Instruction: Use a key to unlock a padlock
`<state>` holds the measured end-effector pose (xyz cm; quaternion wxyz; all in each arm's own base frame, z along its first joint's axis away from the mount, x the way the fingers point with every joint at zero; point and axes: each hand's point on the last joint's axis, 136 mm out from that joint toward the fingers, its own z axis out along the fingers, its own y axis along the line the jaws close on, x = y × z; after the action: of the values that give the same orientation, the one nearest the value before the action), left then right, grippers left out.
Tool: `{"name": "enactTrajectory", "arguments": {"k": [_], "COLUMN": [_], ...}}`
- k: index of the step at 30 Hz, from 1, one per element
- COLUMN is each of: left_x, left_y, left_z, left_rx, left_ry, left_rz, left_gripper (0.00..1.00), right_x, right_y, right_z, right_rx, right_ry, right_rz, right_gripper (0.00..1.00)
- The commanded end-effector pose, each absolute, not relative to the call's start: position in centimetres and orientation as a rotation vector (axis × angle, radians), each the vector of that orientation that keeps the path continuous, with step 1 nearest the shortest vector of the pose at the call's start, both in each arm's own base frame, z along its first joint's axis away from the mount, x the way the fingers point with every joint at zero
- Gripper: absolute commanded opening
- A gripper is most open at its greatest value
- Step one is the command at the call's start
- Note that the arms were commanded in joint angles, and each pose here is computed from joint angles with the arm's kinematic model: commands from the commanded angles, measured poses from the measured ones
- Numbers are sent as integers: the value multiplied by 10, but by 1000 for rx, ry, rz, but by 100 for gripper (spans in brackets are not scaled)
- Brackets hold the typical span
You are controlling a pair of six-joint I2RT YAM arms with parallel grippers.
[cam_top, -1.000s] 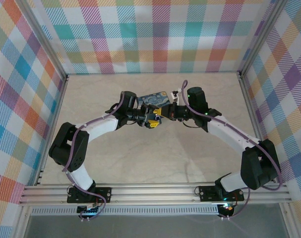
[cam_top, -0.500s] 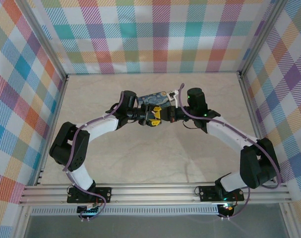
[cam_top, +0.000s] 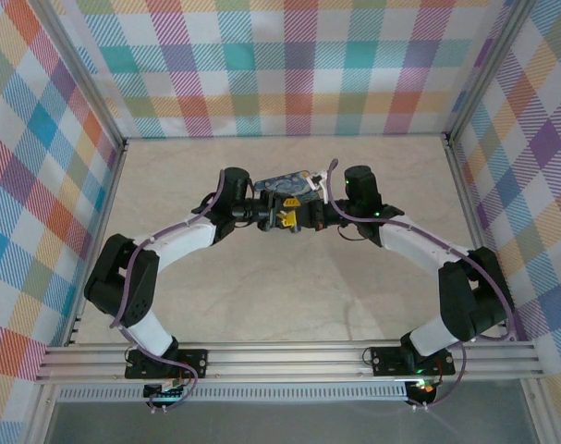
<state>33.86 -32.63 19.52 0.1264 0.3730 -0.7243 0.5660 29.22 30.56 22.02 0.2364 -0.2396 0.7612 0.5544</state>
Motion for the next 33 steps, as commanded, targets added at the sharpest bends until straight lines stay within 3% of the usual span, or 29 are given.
{"name": "enactTrajectory", "arguments": {"k": [1, 11, 25, 33], "left_x": [330, 332, 338, 338], "left_y": [-329, -325, -322, -317], "left_z": [214, 211, 215, 210], "left_rx": [1038, 1058, 1070, 1094], "left_ry": [-2079, -2083, -2076, -2077], "left_rz": [1688, 1684, 1701, 1690], "left_gripper": [31, 19, 24, 9], "right_x": [292, 286, 283, 289], "right_y": [309, 306, 302, 300], "right_z": [220, 222, 217, 215], "right_rx": [-698, -724, -732, -691], "right_ry": [2043, 2011, 2002, 2002], "right_rz": [1504, 1499, 1468, 1428], "right_gripper": [4, 4, 2, 1]}}
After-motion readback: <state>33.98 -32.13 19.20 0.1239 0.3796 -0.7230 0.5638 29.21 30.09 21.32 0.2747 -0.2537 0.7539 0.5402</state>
